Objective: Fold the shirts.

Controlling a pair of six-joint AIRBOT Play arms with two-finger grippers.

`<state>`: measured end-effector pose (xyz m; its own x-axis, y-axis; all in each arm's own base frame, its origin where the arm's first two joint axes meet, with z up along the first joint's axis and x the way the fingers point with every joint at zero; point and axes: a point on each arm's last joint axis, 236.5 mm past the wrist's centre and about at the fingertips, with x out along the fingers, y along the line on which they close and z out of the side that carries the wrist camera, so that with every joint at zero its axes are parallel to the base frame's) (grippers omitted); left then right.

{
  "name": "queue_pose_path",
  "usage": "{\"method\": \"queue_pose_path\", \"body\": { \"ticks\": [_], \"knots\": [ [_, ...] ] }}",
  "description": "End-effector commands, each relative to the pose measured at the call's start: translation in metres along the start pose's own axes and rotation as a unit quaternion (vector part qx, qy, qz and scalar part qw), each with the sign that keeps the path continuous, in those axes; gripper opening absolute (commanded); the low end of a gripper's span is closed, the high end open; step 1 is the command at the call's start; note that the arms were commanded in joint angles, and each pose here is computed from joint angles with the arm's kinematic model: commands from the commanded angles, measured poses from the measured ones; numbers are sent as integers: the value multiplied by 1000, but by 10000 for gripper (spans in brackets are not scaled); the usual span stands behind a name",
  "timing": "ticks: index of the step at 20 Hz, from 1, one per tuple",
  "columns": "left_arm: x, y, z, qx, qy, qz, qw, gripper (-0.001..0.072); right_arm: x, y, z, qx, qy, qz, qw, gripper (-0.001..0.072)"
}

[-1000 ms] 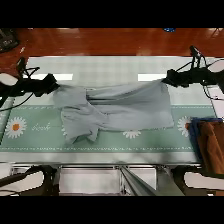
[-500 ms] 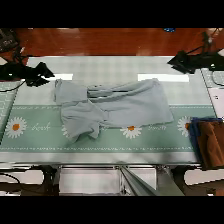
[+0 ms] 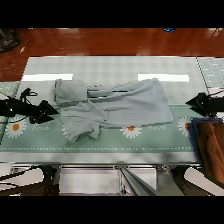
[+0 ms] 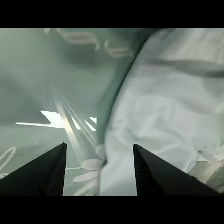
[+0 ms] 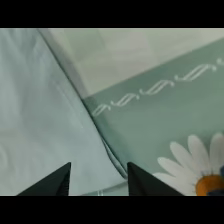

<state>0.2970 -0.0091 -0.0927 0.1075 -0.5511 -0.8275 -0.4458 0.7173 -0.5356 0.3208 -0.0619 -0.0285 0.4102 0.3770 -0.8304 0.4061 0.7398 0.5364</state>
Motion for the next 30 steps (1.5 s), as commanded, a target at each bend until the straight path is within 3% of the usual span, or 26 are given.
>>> {"method": "queue_pose_path", "body": {
  "ticks": [1,3,6,7,8,9,12,21,26,28,30],
  "knots": [
    [23,-10,-9,-30,4,-55,998,505,8,-7,-40,17,-1,15,1000,406],
    [32,-26,-6,-39,8,-90,995,505,8,-4,-41,21,-1,21,1000,406],
    [58,-35,-18,-31,43,-85,995,478,8,-2,-42,23,1,26,999,406],
    [60,-35,-19,-25,45,-79,996,350,8,-2,-44,24,5,26,999,406],
    [59,-36,-18,-20,45,-78,996,141,8,-4,-46,24,9,23,999,406],
    [54,-40,-16,-11,47,-83,995,20,8,-8,-49,25,15,13,999,406],
    [38,-55,-10,20,47,-97,994,16,7,-30,-72,41,62,-34,997,406],
    [24,-68,4,41,25,-101,994,16,50,-22,-101,59,138,-13,989,405],
    [24,-68,3,41,29,-102,994,16,100,14,-63,58,107,12,992,394],
    [23,-71,4,39,27,-107,993,16,110,37,-51,38,112,27,993,262],
    [21,-79,6,33,22,-124,992,16,112,73,-47,-38,133,54,989,18]
  ]
}}
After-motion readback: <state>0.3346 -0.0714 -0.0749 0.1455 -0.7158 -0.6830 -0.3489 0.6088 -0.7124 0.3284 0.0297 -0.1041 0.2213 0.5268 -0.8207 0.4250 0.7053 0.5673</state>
